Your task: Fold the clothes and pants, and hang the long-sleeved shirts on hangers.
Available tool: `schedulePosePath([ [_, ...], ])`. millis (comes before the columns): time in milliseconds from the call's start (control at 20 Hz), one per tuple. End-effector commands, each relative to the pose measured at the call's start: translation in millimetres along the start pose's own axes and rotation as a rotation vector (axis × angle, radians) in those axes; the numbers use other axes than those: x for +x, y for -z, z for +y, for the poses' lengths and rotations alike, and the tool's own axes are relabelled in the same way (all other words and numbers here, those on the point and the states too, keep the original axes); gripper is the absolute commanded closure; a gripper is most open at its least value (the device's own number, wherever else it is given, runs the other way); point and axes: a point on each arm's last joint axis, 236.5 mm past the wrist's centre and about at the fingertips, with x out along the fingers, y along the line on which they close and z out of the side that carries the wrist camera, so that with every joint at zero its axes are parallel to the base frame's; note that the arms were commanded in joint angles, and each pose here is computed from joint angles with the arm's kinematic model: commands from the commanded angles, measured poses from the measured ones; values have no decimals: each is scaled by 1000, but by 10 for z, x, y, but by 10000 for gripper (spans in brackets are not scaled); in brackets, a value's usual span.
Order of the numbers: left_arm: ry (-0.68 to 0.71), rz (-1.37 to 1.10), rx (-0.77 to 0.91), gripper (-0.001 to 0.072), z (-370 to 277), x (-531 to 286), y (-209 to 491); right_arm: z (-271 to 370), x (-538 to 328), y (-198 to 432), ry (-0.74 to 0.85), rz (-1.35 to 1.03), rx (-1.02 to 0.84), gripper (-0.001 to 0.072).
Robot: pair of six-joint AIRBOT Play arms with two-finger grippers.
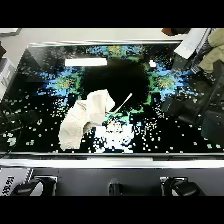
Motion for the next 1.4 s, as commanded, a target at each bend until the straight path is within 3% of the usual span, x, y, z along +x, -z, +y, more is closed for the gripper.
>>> schedulePosePath([
  [0,-1,-3,0,403,2,-5,-8,3,-5,-5,-1,-2,0,529],
  [1250,5,2,-4,404,-13,-5,4,49,-7,-94,-21,-40,1,529],
  [1350,5,10,-88,397,-10,3,18,61,-8,-116,-26,-49,8,529],
])
